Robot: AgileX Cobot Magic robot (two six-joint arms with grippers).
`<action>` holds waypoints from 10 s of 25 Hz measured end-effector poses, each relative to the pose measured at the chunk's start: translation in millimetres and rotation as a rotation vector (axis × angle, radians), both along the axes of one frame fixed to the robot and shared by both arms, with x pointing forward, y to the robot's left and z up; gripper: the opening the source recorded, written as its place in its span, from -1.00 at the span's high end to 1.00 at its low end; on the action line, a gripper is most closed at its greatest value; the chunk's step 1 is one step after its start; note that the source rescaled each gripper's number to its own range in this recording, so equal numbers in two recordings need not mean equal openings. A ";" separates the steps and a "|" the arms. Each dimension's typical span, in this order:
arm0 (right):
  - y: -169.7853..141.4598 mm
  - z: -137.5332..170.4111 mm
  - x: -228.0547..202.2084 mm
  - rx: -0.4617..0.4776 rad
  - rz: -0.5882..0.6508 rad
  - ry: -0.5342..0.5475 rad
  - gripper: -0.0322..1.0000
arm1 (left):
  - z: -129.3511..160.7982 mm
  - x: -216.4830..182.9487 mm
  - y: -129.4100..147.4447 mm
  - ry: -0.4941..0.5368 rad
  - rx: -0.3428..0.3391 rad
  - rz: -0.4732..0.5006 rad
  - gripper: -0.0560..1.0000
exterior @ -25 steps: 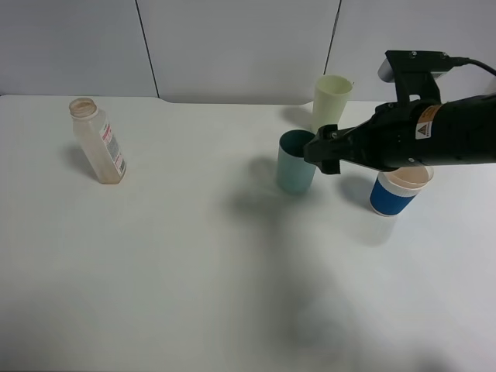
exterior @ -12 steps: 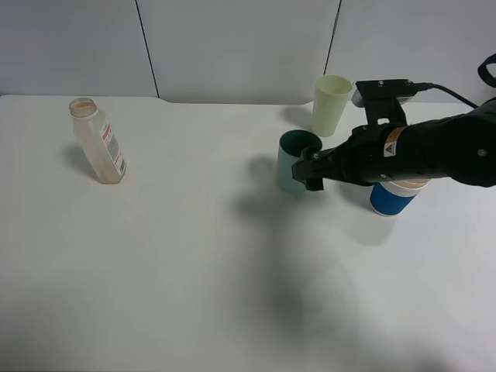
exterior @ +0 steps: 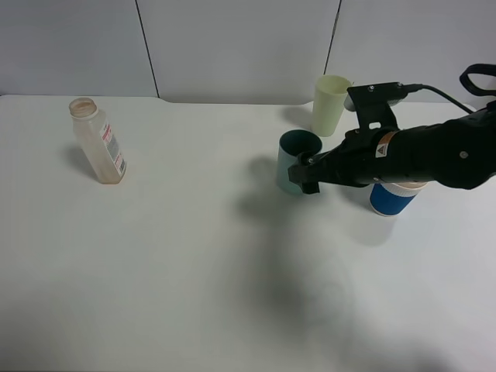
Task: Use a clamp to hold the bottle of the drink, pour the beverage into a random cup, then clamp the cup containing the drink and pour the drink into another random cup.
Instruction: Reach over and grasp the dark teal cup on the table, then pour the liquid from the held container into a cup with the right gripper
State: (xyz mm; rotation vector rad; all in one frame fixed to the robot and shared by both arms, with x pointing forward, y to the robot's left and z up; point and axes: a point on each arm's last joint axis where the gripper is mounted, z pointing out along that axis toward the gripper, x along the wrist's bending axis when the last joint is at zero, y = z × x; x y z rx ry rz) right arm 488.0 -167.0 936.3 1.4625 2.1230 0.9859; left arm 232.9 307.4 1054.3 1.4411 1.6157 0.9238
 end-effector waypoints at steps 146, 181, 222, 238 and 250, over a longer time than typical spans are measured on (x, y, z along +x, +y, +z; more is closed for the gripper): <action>29.3 -42.5 37.8 0.016 0.056 -0.470 0.91 | 0.1 0.0 0.0 -0.001 0.000 0.000 -1.00; -82.5 64.9 19.9 0.065 -0.136 -0.250 0.91 | 0.1 0.0 0.0 -0.001 0.000 0.000 -1.00; -149.7 88.9 60.0 -0.177 -0.621 -0.282 0.91 | 0.1 0.0 0.0 -0.001 0.000 0.000 -1.00; -80.7 60.9 135.9 -0.461 -0.414 -0.319 0.91 | 0.1 0.0 0.0 -0.001 0.000 0.000 -1.00; -62.1 55.2 153.1 -0.583 -0.344 -0.347 0.91 | 0.1 0.0 0.0 -0.001 0.000 0.000 -1.00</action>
